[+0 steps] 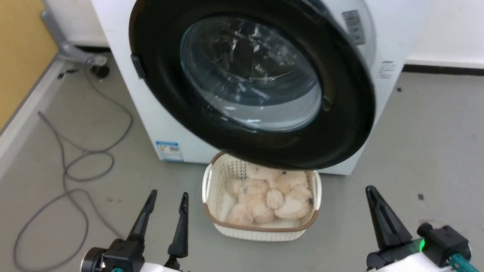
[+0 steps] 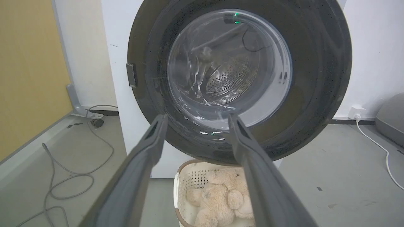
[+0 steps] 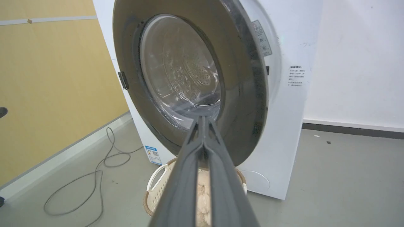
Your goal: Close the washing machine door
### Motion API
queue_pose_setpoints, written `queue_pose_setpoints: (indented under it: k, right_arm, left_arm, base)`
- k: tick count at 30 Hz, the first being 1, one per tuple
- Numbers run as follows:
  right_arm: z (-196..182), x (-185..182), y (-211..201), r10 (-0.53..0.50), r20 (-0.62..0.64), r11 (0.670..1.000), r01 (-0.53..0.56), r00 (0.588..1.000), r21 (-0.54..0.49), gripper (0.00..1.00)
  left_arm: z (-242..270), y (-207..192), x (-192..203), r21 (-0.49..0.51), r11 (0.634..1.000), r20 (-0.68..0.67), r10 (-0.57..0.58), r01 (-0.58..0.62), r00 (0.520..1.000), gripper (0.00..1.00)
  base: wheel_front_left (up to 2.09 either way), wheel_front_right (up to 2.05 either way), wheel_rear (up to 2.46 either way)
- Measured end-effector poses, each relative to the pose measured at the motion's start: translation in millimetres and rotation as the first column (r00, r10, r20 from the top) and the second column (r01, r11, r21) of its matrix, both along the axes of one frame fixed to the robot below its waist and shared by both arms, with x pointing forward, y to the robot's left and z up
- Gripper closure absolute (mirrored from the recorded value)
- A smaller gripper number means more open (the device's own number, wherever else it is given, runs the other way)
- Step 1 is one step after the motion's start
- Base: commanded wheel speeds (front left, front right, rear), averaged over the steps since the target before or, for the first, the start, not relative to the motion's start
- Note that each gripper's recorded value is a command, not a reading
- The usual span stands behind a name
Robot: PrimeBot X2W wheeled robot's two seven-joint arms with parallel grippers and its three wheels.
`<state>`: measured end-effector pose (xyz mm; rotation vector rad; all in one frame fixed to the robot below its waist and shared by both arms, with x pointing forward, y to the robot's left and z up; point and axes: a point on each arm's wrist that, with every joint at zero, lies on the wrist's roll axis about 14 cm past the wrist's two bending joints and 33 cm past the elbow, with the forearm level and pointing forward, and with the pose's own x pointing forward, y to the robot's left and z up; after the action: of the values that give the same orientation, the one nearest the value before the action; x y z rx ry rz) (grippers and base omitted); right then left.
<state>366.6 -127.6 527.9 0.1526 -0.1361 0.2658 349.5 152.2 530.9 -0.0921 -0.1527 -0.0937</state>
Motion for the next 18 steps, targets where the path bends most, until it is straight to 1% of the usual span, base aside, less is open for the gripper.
queue_pose_setpoints:
  k: [5, 10, 15, 18]
  right_arm:
    - [-3.3, 20.9, 24.2, 0.112, -0.003, 0.993, -0.112, 0.994, -0.031, 1.00]
    - [-8.7, 53.9, 46.4, 0.218, -0.016, 0.973, -0.218, 0.976, -0.075, 1.00]
    - [-13.0, 99.9, 45.9, 0.253, -0.043, 0.959, -0.256, 0.967, -0.119, 1.00]
    - [-18.5, 129.3, 35.4, 0.232, -0.065, 0.960, -0.239, 0.971, -0.145, 1.00]
  left_arm:
    - [-4.7, 8.0, 6.2, -0.005, 1.000, -0.016, 0.027, -0.027, 1.000, 0.00]
    - [-11.8, 21.2, 14.7, -0.005, 0.997, -0.038, 0.072, -0.072, 0.997, 0.00]
    - [-23.4, 35.5, 20.9, 0.006, 0.993, -0.074, 0.116, -0.116, 0.990, 0.00]
    - [-30.3, 39.8, 25.1, 0.014, 0.992, -0.094, 0.128, -0.127, 0.987, 0.00]
  base:
    - [0.00, 0.00, 0.00]
    - [0.00, 0.00, 0.00]
    - [0.00, 0.00, 0.00]
    - [0.00, 0.00, 0.00]
